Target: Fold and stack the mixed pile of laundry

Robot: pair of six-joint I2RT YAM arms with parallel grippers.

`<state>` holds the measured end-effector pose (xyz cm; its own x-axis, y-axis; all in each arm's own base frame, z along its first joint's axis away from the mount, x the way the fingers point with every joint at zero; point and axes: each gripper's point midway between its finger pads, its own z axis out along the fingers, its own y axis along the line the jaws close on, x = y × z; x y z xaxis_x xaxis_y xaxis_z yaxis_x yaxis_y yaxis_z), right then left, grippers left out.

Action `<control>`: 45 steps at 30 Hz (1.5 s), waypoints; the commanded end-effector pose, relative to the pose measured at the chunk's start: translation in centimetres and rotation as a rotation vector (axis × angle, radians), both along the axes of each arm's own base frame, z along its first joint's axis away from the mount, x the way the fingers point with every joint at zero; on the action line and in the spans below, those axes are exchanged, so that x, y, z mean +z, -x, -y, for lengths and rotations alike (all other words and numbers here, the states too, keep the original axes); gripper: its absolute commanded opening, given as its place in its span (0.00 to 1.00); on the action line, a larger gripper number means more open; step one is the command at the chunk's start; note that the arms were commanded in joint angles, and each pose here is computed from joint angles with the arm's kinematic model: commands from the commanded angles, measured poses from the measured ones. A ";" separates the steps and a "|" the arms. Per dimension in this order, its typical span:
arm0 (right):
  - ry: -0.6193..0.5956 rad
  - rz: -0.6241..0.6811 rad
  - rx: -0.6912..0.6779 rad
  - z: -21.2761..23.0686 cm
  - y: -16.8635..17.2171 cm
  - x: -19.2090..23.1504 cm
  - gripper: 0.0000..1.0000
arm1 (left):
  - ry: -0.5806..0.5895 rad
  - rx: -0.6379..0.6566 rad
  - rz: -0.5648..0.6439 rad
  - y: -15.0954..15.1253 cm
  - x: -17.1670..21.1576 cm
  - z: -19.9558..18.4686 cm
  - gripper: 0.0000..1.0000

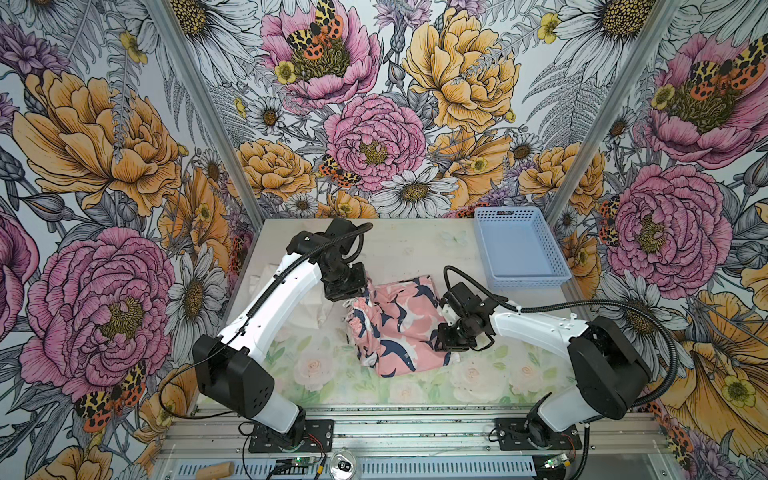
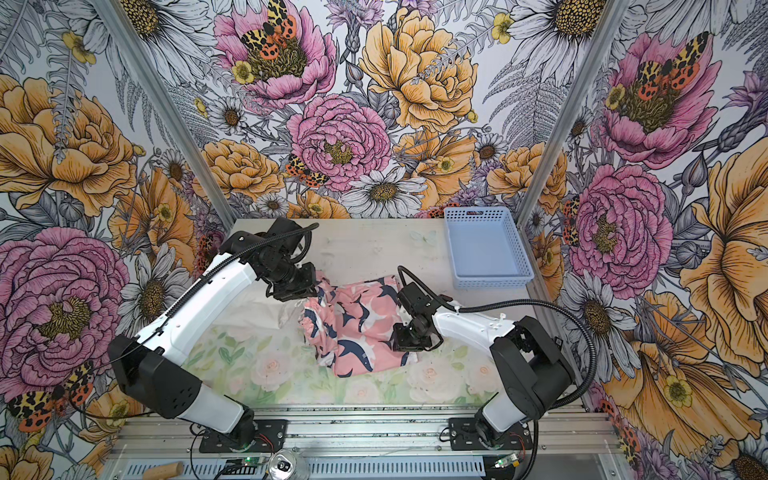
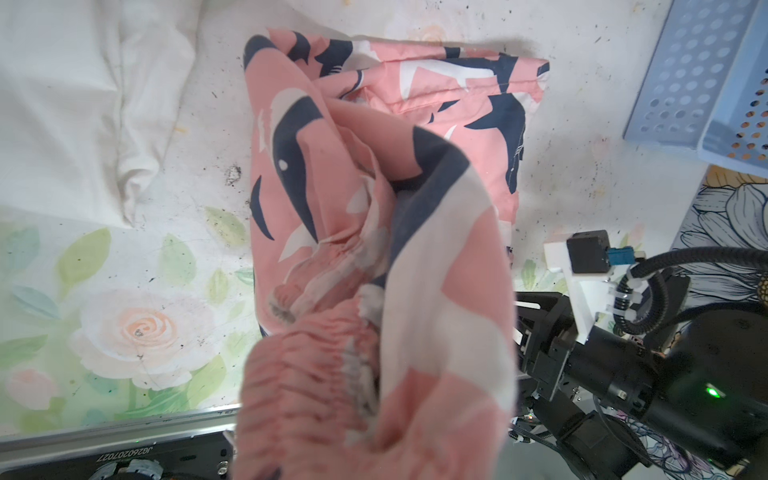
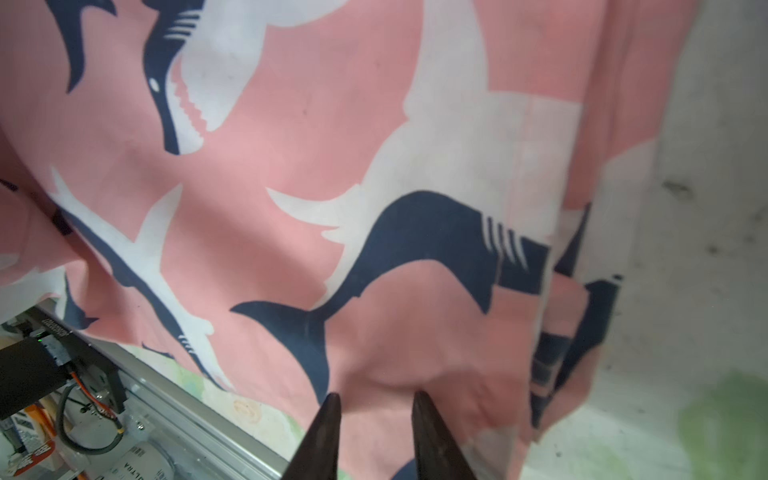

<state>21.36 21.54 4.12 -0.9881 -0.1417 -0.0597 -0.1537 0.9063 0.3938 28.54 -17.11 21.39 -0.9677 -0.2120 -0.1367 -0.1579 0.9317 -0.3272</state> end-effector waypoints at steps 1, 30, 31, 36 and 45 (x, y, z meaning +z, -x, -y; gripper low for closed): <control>0.063 0.053 0.008 1.3 -1.3 -1.4 0.32 | 0.064 0.044 0.034 -1.2 0.9 2.0 0.00; -0.016 0.088 -0.079 2.0 -1.8 -2.3 0.31 | 0.048 -0.105 -0.048 -4.1 -6.1 17.9 0.10; -0.024 0.097 -0.094 2.2 -1.8 -1.6 0.32 | 0.045 -0.106 -0.052 -4.2 -6.4 18.1 0.23; 0.000 0.145 -0.172 4.9 -1.5 2.0 0.37 | 0.065 -0.114 -0.029 -4.9 -5.7 18.8 0.66; -0.048 0.235 -0.177 4.8 -3.0 8.0 0.42 | 0.078 -0.066 0.089 -5.6 -1.1 15.2 0.80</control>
